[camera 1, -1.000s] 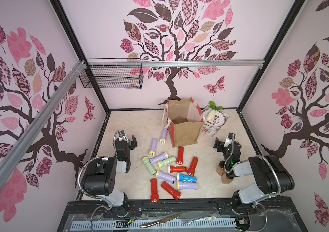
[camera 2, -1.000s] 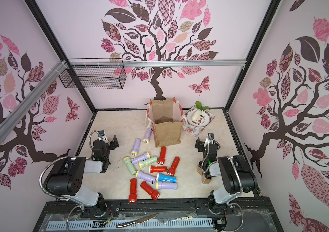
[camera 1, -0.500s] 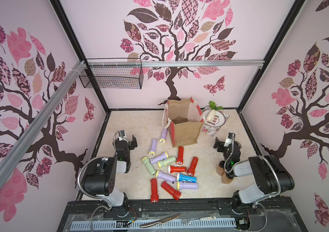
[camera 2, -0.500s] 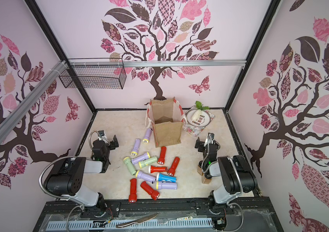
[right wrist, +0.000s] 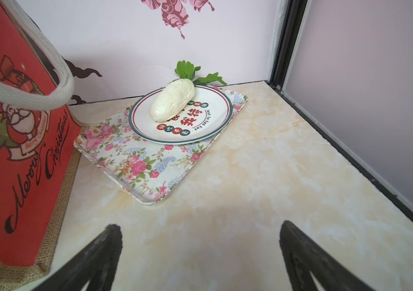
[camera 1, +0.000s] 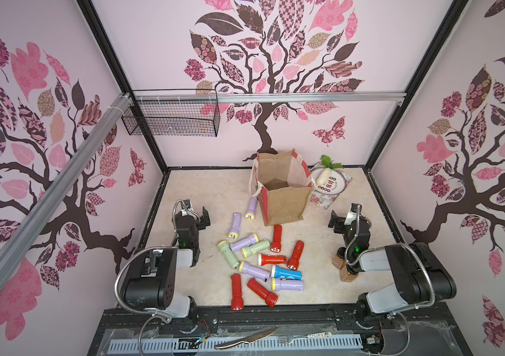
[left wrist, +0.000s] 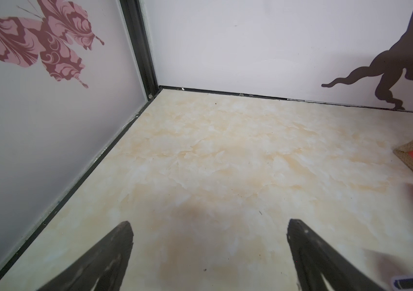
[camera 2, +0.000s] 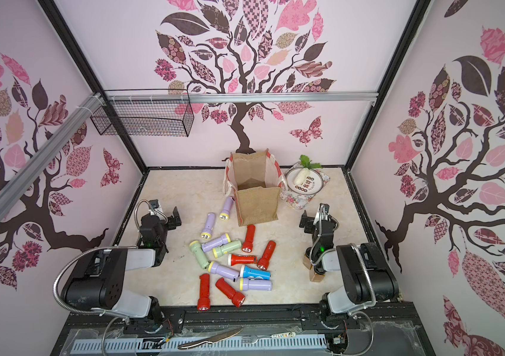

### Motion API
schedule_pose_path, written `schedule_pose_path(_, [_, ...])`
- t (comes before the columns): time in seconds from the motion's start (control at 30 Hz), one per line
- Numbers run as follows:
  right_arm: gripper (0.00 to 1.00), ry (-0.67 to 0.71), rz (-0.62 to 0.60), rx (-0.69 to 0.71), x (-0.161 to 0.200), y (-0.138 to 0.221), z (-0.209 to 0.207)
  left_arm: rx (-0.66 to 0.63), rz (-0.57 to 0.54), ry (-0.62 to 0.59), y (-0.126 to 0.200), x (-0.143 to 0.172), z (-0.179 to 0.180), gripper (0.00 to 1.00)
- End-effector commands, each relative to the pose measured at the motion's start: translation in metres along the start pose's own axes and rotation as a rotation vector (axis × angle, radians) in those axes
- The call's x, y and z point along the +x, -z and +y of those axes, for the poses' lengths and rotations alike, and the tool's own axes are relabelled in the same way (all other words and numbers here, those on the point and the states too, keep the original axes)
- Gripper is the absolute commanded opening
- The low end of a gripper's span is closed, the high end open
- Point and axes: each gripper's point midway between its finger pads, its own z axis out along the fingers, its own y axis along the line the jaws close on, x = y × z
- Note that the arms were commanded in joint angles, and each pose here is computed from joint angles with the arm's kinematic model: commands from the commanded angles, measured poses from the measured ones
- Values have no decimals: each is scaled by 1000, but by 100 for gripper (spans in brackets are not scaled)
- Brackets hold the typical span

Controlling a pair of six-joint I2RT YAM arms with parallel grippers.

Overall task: Put the flashlights into the tote bags
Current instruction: Pick up the flashlight from the center of the board.

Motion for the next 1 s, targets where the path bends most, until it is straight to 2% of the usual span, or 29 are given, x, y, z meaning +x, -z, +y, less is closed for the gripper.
schedule_pose_path(0.0, [100, -4, -15, -35, -27, 0, 8, 11, 52, 8, 7, -4, 0, 98])
schedule_pose_path(0.13, [100, -22, -11, -73, -50, 5, 16, 37, 161, 27, 11, -7, -6, 98])
schedule_pose_path(0.3, [100, -78, 59, -54, -75, 8, 19, 90, 313, 147, 27, -10, -18, 98])
schedule_pose_path(0.47, [100, -89, 61, -77, -107, 18, 43, 55, 438, 251, 52, -20, -22, 98])
schedule_pose_path(0.63, [100, -176, 177, -121, -122, 31, 71, 98, 617, 272, 78, -28, -38, 98])
schedule_pose_path(0.7, [100, -200, 226, -148, -126, 38, 83, 141, 655, 277, 87, -32, -49, 98])
schedule_pose_path(0.97, [100, -82, 358, -284, -141, 72, 113, 346, 865, 288, 110, -31, -95, 98])
